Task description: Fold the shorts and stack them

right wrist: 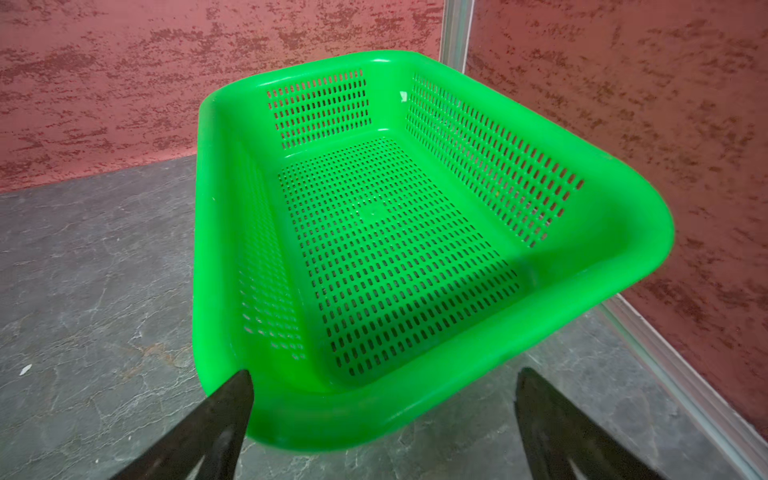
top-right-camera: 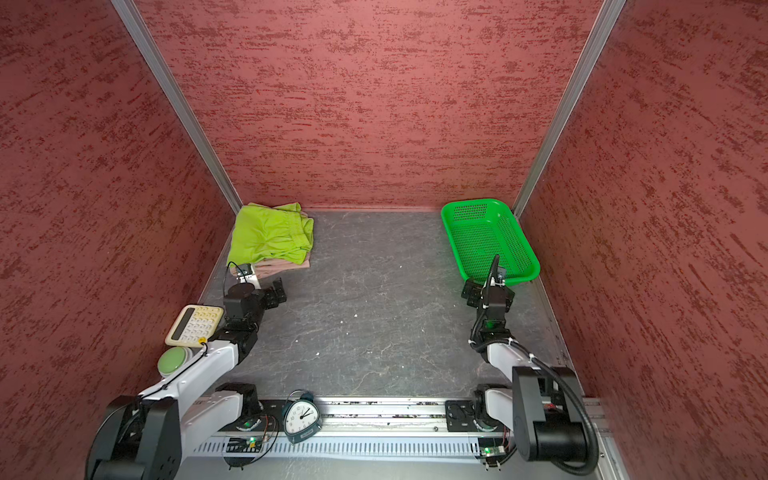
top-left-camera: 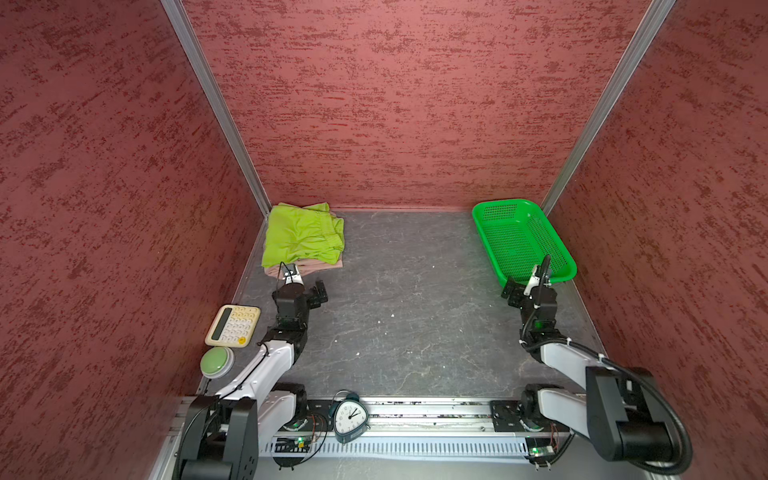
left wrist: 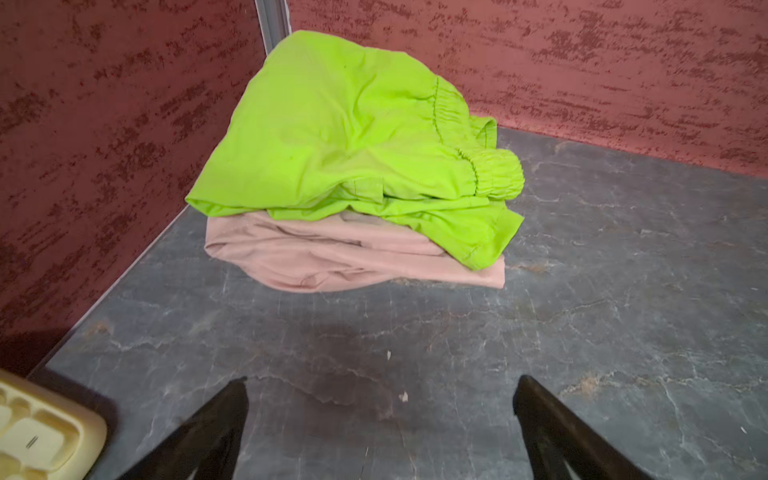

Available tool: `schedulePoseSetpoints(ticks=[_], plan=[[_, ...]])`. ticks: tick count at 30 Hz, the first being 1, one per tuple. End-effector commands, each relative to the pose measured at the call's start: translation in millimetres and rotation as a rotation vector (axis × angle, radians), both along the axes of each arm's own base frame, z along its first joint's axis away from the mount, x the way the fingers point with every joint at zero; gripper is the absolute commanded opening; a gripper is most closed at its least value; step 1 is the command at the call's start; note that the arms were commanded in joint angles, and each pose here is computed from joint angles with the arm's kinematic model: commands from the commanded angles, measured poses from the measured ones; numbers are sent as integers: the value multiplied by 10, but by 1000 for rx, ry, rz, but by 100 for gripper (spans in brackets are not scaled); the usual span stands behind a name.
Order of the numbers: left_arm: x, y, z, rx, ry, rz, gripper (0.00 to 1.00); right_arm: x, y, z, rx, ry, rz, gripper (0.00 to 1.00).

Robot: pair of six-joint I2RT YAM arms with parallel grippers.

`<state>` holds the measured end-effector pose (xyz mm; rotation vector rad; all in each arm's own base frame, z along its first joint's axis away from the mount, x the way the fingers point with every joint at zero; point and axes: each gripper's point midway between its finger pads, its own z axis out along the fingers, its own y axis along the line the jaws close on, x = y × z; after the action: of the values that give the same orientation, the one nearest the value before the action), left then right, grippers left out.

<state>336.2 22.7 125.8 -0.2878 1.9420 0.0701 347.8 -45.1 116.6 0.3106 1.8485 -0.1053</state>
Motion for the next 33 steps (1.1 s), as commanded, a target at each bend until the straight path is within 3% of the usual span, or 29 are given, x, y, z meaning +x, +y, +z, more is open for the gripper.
schedulePoseSetpoints(ticks=[1,6,11,14,16,20,33], plan=[[167,-75,168,18,-113,-56,99,173,148,453,-8,-215,95,99],[285,-126,207,19,-184,-90,99,255,180,455,-42,-208,124,99],[493,-172,157,61,-138,-130,99,220,172,319,-77,-263,123,99],[562,-215,20,88,-151,-173,99,371,199,175,-69,-171,142,99],[617,-141,-45,86,-186,-142,100,390,174,185,-70,-183,128,99],[649,-136,-137,7,-113,-205,99,386,173,181,-68,-182,127,99],[654,-144,-120,13,-128,-203,99,393,176,179,-67,-181,128,99]])
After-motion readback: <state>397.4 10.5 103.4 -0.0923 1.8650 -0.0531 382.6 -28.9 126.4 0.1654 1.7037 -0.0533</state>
